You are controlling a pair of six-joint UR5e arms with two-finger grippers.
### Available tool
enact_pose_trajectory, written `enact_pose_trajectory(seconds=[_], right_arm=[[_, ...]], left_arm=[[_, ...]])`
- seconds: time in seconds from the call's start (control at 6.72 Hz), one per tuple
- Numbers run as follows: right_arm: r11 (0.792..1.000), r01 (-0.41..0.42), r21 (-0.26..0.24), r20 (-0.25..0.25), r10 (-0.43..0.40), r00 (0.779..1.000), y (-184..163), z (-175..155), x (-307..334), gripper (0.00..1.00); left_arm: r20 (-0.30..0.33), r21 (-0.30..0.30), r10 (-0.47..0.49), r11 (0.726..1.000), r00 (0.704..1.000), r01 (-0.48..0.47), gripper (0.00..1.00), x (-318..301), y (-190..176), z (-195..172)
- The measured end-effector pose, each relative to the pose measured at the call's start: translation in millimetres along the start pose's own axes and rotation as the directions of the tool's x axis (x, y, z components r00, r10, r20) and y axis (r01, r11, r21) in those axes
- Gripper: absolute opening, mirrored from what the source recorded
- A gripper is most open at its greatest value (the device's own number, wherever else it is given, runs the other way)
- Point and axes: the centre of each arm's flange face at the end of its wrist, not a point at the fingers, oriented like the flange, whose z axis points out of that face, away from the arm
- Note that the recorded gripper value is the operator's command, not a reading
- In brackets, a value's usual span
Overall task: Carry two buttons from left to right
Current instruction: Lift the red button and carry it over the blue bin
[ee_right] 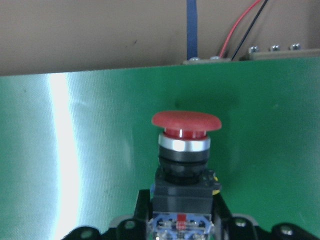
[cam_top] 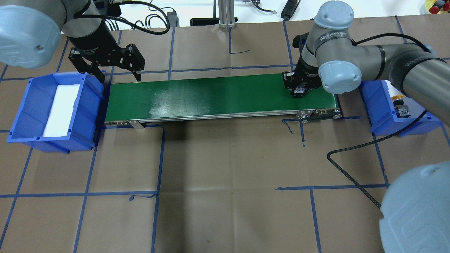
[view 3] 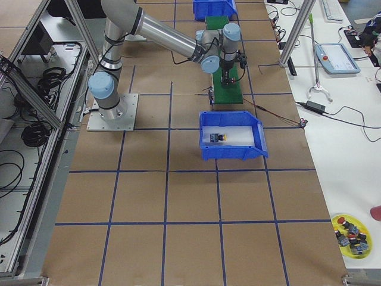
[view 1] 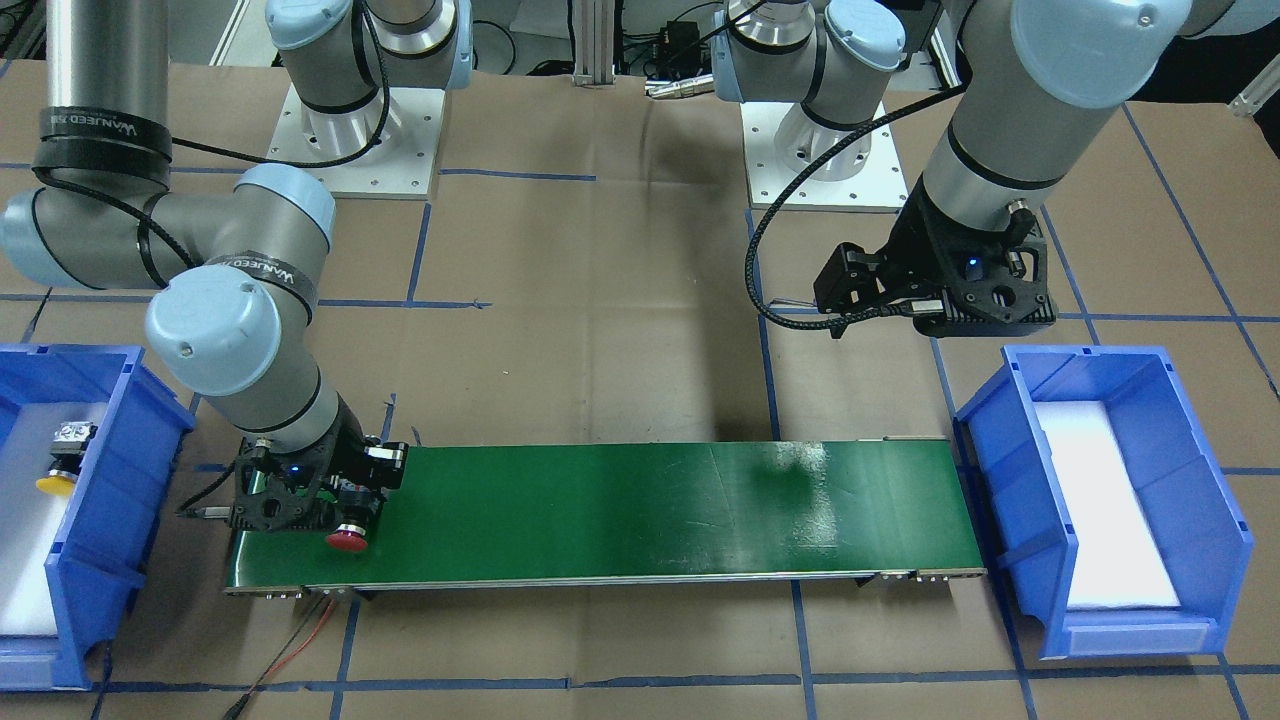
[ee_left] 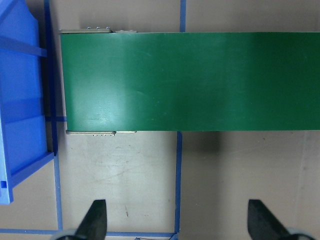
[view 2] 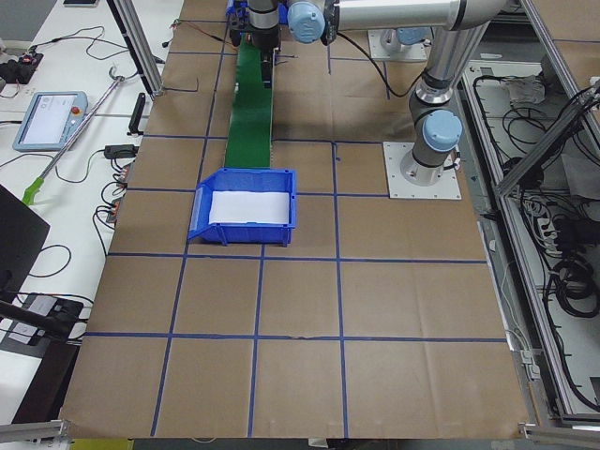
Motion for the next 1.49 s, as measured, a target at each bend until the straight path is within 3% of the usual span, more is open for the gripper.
enact_pose_trajectory(seconds=[0.3,0.6,0.74,1.04,1.49], right_arm=[[1.000,-0.007,-0.004,-0.001,0.007,1.000,-18,-81,45,0.04],[0.998,0.069,0.009,-0.008,-0.069,0.998,-43,-132,141,0.04],[0.993,0.114,0.010,-0.014,-0.114,0.993,-50,-135,206,0.04],[0.981,0.193,-0.028,0.005,-0.193,0.981,-51,-101,308,0.04],[0.972,0.216,-0.096,0.027,-0.214,0.976,-61,-36,340,0.05]], left_arm=[[0.000,0.000,0.000,1.000,1.000,0.000,1.00,0,0,0],[0.000,0.000,0.000,1.000,1.000,0.000,1.00,0,0,0],[0.000,0.000,0.000,1.000,1.000,0.000,1.00,0,0,0],[0.000,0.000,0.000,1.000,1.000,0.000,1.00,0,0,0],[0.000,0.001,-0.001,1.000,1.000,0.001,1.00,0,0,0]])
